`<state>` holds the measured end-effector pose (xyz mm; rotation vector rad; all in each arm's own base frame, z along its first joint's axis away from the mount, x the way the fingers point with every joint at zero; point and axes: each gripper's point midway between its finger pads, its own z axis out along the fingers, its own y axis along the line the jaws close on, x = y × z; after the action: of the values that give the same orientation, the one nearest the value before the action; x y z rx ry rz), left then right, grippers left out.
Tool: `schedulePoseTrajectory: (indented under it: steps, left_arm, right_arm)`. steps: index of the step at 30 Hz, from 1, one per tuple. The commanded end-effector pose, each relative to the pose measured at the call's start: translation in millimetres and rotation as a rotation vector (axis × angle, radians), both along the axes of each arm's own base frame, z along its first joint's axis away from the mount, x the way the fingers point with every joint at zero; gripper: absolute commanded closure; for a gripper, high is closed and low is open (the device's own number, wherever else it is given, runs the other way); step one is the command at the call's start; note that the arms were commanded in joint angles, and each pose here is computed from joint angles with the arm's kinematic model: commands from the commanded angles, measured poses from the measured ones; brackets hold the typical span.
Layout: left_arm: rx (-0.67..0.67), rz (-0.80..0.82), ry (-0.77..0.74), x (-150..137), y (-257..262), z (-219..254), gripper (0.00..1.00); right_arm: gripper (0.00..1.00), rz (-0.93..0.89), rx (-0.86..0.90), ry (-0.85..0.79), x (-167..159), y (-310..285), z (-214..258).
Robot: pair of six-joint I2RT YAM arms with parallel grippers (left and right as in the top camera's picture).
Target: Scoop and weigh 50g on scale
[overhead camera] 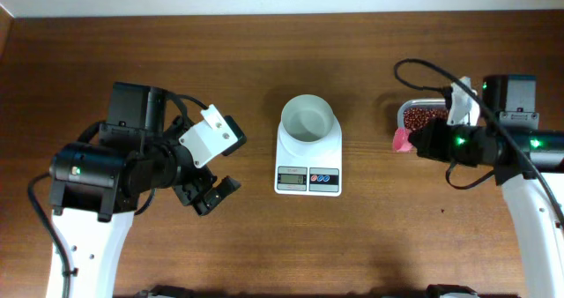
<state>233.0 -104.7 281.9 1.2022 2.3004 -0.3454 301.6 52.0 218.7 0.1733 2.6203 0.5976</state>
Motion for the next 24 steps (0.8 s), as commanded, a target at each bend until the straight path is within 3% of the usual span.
schedulePoseTrajectory:
  steps: [1,9,14,19,24]
  left_arm:
    - [0.009,-0.011,-0.02,1.8,1.3,2.7,0.01]
    - [0.009,-0.011,-0.02,1.8,1.3,2.7,0.01]
    - [0.009,-0.011,-0.02,1.8,1.3,2.7,0.01]
    - [0.009,-0.011,-0.02,1.8,1.3,2.7,0.01]
    - [0.009,-0.011,-0.02,1.8,1.3,2.7,0.01]
  right_arm:
    - [0.96,0.041,-0.067,-0.091,10.8,-7.2,13.5]
    - [0.96,0.004,-0.269,-0.133,21.7,-39.0,10.7]
    - [0.96,-0.114,-0.478,-0.057,40.0,-84.8,-14.2]
    - [0.96,-0.152,-0.44,0.109,61.2,-113.6,-78.8]
    - [0.96,-0.166,-0.397,0.058,90.5,-119.5,-94.4]
